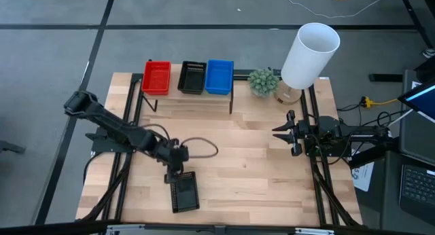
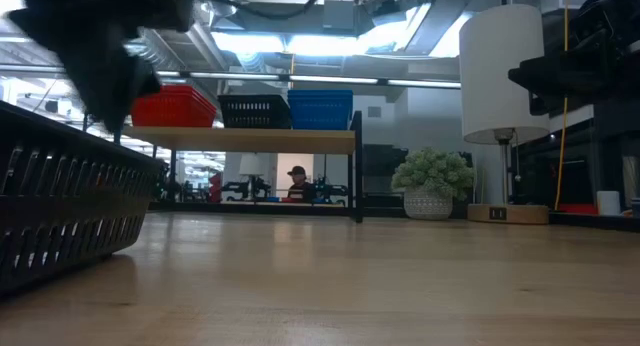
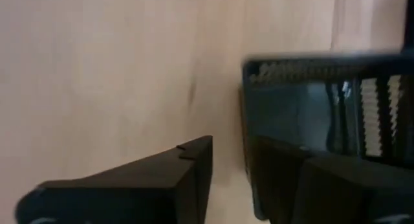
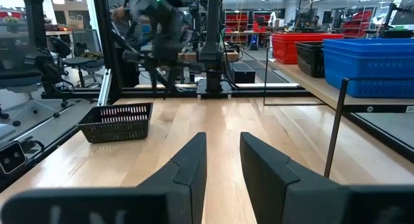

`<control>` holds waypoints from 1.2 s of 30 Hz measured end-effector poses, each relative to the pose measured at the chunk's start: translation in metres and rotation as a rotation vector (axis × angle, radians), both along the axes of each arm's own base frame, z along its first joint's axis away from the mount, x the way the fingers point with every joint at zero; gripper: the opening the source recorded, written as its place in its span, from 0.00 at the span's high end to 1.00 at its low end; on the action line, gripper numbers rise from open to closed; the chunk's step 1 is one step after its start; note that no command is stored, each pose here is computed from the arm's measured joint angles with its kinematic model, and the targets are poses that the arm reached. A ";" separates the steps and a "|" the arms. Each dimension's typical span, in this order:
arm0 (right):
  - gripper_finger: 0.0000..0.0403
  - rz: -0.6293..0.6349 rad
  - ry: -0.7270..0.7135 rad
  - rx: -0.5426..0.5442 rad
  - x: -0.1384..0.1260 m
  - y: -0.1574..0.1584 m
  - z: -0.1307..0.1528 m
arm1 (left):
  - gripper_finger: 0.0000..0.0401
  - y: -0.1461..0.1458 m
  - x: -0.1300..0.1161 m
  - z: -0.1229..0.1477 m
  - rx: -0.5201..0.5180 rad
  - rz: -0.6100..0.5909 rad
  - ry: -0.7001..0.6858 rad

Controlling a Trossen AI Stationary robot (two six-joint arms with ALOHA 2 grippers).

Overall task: Stack baskets on shelf by color
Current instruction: Stack the black bin on top of the stacked black bins on the shelf

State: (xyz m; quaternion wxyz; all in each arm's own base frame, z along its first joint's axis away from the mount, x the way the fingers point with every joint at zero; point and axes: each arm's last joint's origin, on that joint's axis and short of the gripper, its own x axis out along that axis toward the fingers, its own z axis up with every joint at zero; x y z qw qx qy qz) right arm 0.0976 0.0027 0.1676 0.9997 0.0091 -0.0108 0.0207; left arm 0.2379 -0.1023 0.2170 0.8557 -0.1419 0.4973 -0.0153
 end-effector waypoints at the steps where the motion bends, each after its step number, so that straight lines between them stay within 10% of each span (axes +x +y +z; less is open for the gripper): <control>1: 0.77 0.000 0.000 0.000 0.000 0.000 0.000 | 0.77 -0.004 0.000 -0.004 0.001 -0.011 0.020; 20: 0.77 0.000 0.000 -0.001 0.000 0.000 0.000 | 0.73 -0.032 0.019 -0.057 0.019 0.012 0.131; 26: 0.77 0.000 0.000 -0.001 0.000 0.000 0.000 | 0.93 -0.030 0.032 -0.058 0.027 0.032 0.020; 31: 0.77 0.000 0.000 -0.001 0.000 0.000 0.000 | 0.99 -0.010 0.040 -0.031 -0.069 0.123 -0.025; 36: 0.77 0.000 0.000 -0.001 0.000 0.000 0.000 | 1.00 0.016 0.049 0.055 -0.090 0.048 -0.246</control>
